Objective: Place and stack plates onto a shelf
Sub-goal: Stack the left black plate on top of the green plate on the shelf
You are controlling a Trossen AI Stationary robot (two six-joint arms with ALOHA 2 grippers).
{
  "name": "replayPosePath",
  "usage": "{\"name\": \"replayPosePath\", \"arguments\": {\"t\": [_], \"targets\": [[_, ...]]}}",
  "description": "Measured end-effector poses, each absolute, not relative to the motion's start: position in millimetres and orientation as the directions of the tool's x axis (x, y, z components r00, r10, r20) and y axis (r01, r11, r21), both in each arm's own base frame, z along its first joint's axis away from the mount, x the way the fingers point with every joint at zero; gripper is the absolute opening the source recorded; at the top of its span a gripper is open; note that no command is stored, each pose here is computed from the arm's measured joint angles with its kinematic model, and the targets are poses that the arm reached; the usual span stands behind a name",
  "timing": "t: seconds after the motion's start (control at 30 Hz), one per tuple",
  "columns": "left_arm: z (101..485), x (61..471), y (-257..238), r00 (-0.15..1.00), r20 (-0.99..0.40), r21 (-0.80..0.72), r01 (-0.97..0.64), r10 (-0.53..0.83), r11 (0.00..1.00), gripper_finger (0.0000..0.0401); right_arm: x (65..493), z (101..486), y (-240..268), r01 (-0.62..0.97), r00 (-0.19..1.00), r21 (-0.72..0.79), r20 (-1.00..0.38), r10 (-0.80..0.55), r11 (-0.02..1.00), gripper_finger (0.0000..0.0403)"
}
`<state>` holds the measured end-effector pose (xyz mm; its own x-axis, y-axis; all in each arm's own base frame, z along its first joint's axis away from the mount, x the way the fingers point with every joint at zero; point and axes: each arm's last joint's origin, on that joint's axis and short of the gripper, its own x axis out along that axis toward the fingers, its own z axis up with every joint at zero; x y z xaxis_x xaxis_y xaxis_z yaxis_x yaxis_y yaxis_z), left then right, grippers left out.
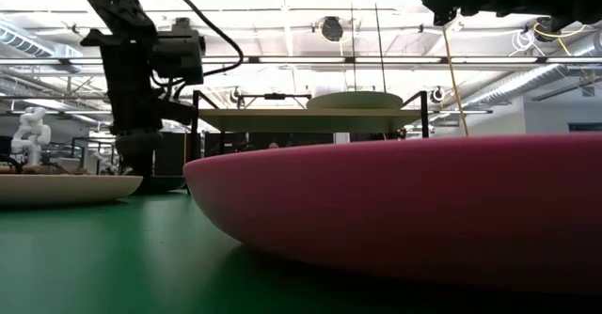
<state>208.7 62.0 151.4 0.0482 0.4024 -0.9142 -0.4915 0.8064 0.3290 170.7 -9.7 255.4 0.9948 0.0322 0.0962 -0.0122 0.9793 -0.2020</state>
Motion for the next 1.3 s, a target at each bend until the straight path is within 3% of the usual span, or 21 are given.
{"name": "replayPosePath", "arguments": {"t": [0.43,0.77,0.97,1.13,1.3], "targets": [[125.9,185.0,72.8,-0.005,-0.920,0.330,-0.549,0.392,0.768,0.0076,170.9,254.4,-7.9,-0.022,0.996,-0.201,0.085,0.040,0.979,0.0130],[127.5,187.2,70.2,-0.003,-0.914,0.352,-0.504,0.406,0.789,0.0075,170.8,255.5,-7.9,-0.017,0.995,-0.201,0.097,0.038,0.979,0.0130],[127.3,186.2,69.9,-0.012,-0.915,0.356,-0.492,0.403,0.794,0.0015,170.7,255.7,-7.9,-0.017,0.994,-0.202,0.099,0.038,0.979,0.0130],[136.7,184.6,68.5,-0.023,-0.913,0.359,-0.518,0.408,0.776,0.0017,170.8,255.5,-7.9,-0.018,0.995,-0.201,0.097,0.038,0.979,0.0130],[176.7,186.0,61.5,-0.011,-0.912,0.342,-0.575,0.411,0.743,0.0017,170.8,255.3,-7.9,-0.018,0.995,-0.202,0.095,0.038,0.979,0.0130]]}}
